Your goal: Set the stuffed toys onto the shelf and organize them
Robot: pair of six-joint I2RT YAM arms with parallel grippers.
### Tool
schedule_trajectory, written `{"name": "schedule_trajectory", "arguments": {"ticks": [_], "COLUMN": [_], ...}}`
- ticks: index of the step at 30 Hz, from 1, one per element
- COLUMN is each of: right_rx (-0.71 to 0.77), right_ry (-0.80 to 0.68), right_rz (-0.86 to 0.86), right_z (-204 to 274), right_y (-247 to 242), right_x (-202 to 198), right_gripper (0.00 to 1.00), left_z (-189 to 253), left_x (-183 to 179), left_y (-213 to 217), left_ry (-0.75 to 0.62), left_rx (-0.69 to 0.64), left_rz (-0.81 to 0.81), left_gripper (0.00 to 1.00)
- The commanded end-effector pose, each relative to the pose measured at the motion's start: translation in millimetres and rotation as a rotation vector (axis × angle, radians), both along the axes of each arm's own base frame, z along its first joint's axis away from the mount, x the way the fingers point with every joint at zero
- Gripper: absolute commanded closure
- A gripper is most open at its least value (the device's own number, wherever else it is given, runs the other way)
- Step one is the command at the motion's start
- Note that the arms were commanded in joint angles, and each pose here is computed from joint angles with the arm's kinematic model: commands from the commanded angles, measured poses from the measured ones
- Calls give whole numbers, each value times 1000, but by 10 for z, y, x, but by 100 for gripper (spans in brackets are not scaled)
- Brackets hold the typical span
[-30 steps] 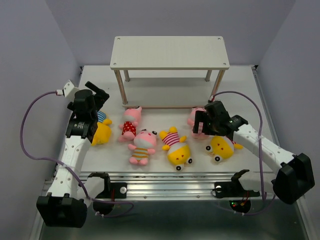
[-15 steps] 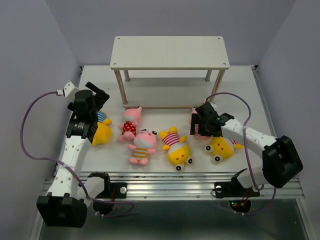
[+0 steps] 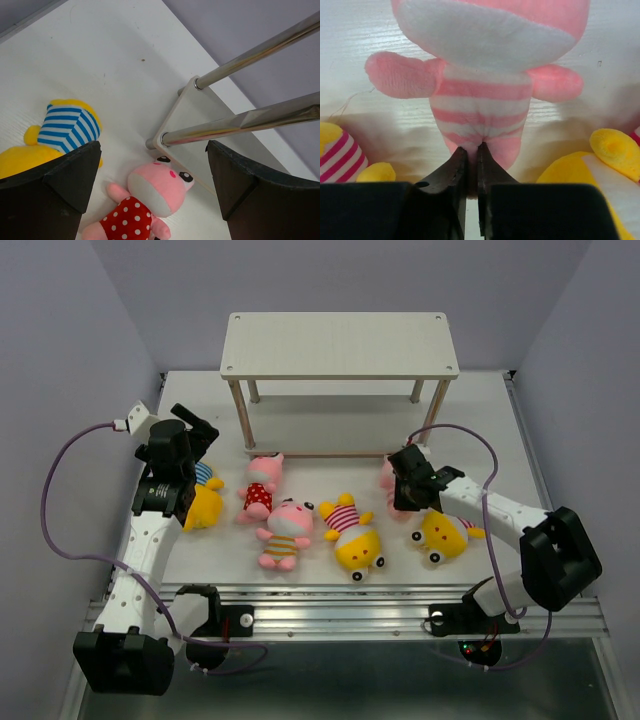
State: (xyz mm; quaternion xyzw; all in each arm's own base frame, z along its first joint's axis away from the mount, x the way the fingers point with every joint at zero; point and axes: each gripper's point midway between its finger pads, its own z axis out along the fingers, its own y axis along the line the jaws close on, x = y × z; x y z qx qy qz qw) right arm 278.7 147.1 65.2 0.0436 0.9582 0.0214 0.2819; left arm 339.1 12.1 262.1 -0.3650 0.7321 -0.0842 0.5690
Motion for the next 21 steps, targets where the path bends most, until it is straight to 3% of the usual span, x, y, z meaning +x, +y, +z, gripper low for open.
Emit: {"name": "schedule_trajectory", "arguments": {"ticks": [1, 2, 16, 21], "right_rx": [10, 10, 26, -18], "right_ry": [-66, -77, -350, -423], "right_rz": [29, 41, 128, 152], "right_z": [152, 213, 1537, 1679], "right_y": [76, 90, -40, -45], "right_x": [141, 122, 6, 152], "right_gripper": [94, 99, 99, 99], "left_z": [83, 90, 108, 100], "left_x": [17, 18, 3, 18], "left_y": [49, 49, 61, 54], "left_ry": [-39, -40, -47, -47], "left_rx": [16, 18, 18, 14], "left_rz": [14, 13, 20, 16], "left_gripper": [1, 1, 1, 1]}}
